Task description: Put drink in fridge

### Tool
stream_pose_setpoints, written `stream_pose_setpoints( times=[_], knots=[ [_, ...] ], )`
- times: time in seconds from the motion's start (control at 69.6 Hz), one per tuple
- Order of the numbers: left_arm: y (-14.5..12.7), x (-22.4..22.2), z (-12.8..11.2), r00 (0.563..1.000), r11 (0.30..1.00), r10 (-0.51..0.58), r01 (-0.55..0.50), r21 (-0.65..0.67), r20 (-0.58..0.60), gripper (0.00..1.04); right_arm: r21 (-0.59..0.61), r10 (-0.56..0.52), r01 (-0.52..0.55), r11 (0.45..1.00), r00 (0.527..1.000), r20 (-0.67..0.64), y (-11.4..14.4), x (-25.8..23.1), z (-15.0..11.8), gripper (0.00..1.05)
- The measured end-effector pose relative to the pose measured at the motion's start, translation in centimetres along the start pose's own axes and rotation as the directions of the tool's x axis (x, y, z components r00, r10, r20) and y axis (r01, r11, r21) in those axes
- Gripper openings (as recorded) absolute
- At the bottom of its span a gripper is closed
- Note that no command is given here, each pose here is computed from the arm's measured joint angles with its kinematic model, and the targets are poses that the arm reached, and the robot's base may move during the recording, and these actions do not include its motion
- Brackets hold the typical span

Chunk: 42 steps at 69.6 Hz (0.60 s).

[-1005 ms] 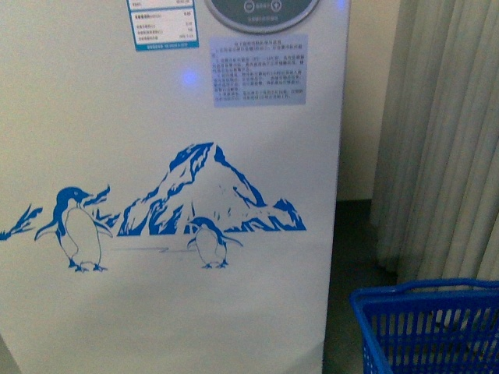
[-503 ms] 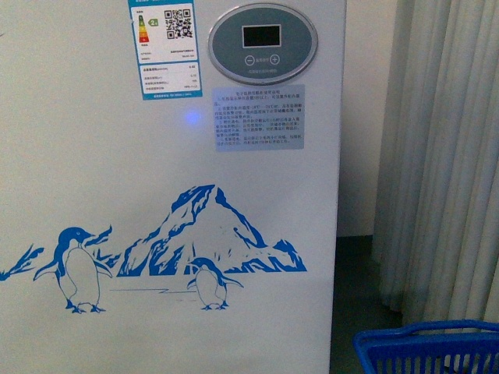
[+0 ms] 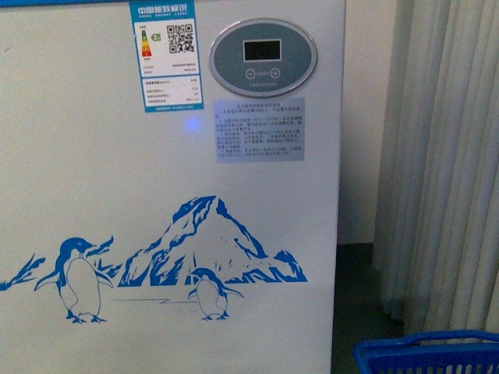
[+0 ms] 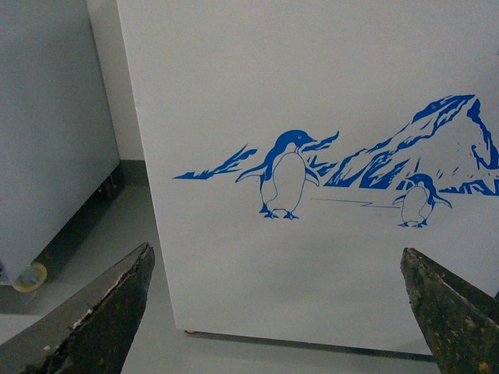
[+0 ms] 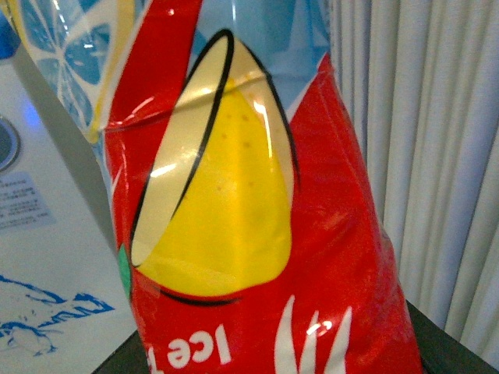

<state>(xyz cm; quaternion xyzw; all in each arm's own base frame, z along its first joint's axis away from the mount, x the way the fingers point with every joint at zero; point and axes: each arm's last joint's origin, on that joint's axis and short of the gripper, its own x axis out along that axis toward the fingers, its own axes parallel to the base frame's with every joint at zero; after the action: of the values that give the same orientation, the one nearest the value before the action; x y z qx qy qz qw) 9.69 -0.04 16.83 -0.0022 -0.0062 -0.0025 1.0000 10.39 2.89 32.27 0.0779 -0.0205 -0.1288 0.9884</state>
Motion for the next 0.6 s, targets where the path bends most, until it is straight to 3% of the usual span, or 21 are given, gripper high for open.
stream_pose_setpoints(
  times=[0.603],
  knots=[
    [0.00, 0.00, 0.00, 1.000, 1.000, 0.001, -0.001, 0.000, 0.000, 0.97, 0.001, -0.004, 0.004, 1.000, 1.000, 0.002, -0.03, -0.03, 0.02, 0.42]
  ],
)
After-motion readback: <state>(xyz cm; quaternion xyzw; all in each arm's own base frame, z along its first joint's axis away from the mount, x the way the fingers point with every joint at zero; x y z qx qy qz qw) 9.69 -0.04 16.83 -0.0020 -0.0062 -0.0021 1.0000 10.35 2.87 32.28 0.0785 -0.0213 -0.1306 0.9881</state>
